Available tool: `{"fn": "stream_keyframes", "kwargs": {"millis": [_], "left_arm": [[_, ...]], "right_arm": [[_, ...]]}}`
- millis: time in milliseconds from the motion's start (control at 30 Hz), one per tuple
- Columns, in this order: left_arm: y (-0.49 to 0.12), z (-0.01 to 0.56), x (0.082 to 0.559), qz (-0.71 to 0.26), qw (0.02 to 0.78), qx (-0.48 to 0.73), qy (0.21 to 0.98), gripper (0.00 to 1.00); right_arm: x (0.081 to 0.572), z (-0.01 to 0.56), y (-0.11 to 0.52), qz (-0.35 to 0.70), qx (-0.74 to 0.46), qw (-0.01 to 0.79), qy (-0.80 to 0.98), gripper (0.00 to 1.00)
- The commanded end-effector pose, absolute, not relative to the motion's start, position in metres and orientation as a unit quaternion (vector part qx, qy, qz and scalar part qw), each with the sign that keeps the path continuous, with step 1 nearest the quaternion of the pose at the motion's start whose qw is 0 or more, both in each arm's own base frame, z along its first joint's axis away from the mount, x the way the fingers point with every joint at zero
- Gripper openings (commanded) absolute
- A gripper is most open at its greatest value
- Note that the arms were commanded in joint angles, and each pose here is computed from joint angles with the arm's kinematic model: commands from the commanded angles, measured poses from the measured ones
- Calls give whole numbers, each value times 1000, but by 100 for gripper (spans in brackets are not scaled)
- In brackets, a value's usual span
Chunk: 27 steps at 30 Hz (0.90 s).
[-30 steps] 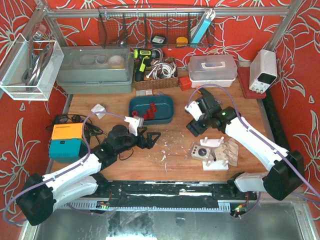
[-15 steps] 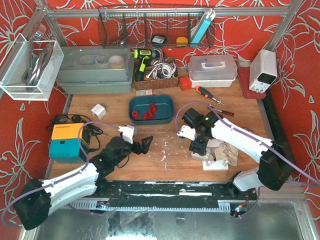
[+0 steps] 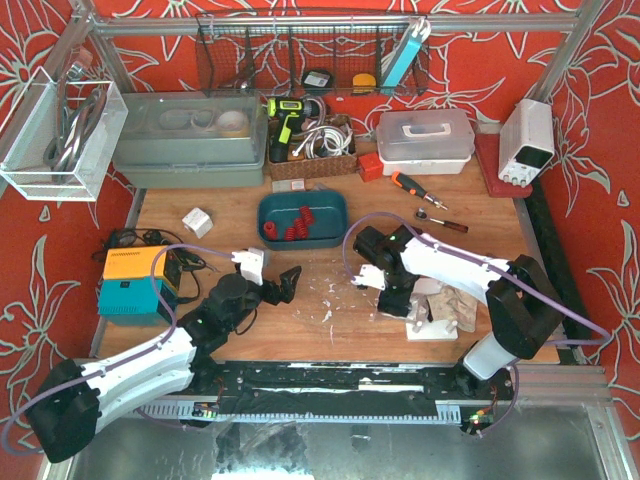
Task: Install the large spring
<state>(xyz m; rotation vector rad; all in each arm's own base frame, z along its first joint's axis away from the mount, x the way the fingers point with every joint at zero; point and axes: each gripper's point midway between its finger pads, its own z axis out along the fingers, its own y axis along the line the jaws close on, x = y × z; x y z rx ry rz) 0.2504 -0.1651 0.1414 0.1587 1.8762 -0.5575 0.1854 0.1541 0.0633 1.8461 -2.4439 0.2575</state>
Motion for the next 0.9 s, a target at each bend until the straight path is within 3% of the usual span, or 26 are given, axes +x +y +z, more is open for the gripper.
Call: {"fn": "stream_keyframes", "kwargs": {"millis": [0, 867], "left_arm": [[-165, 153, 253, -238, 573, 63, 782, 100], [-165, 150, 254, -235, 568, 61, 786, 100]], "right_arm": [[177, 47, 141, 102, 612, 68, -782, 88], [186, 37, 149, 116, 615, 59, -778, 83]]}}
